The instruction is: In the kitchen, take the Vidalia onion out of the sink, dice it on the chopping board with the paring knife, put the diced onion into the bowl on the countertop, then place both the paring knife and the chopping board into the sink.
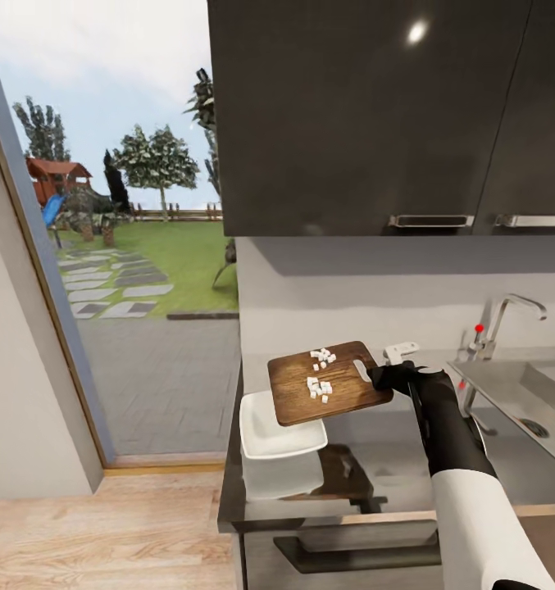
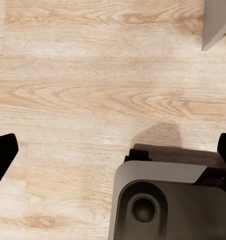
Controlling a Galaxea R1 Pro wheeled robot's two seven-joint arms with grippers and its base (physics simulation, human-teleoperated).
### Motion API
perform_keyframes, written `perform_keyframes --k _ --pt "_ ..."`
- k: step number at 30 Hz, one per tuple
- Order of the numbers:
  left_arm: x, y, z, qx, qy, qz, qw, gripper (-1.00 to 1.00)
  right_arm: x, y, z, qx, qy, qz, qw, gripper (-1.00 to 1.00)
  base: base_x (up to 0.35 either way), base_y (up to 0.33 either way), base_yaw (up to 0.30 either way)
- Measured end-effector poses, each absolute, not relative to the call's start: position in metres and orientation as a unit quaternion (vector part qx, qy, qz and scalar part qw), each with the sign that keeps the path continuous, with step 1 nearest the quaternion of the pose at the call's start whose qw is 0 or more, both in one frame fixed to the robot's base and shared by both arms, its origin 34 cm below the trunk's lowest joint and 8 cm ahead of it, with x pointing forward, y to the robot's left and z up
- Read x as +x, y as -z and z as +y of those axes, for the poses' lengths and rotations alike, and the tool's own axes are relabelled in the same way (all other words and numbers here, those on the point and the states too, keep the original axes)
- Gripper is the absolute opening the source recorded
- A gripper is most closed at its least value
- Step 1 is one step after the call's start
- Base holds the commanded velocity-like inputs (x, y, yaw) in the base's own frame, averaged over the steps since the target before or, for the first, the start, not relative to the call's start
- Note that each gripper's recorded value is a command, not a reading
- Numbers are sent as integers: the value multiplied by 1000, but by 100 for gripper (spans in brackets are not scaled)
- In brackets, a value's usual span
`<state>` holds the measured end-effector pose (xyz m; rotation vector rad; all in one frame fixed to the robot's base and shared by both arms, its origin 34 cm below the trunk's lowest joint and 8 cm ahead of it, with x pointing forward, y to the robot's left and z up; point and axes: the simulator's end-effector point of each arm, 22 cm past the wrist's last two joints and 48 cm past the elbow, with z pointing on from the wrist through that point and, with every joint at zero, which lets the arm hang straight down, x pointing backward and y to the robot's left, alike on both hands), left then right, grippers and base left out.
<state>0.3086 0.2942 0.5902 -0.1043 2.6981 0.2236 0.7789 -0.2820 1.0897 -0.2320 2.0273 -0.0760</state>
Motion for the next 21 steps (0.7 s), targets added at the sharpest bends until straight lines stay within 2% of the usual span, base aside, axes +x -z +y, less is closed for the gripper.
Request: perform_keyframes --k 21 --pt "318 -605 294 -39 -80 969 231 100 773 -1121 -290 -88 49 837 538 -100 0 0 0"
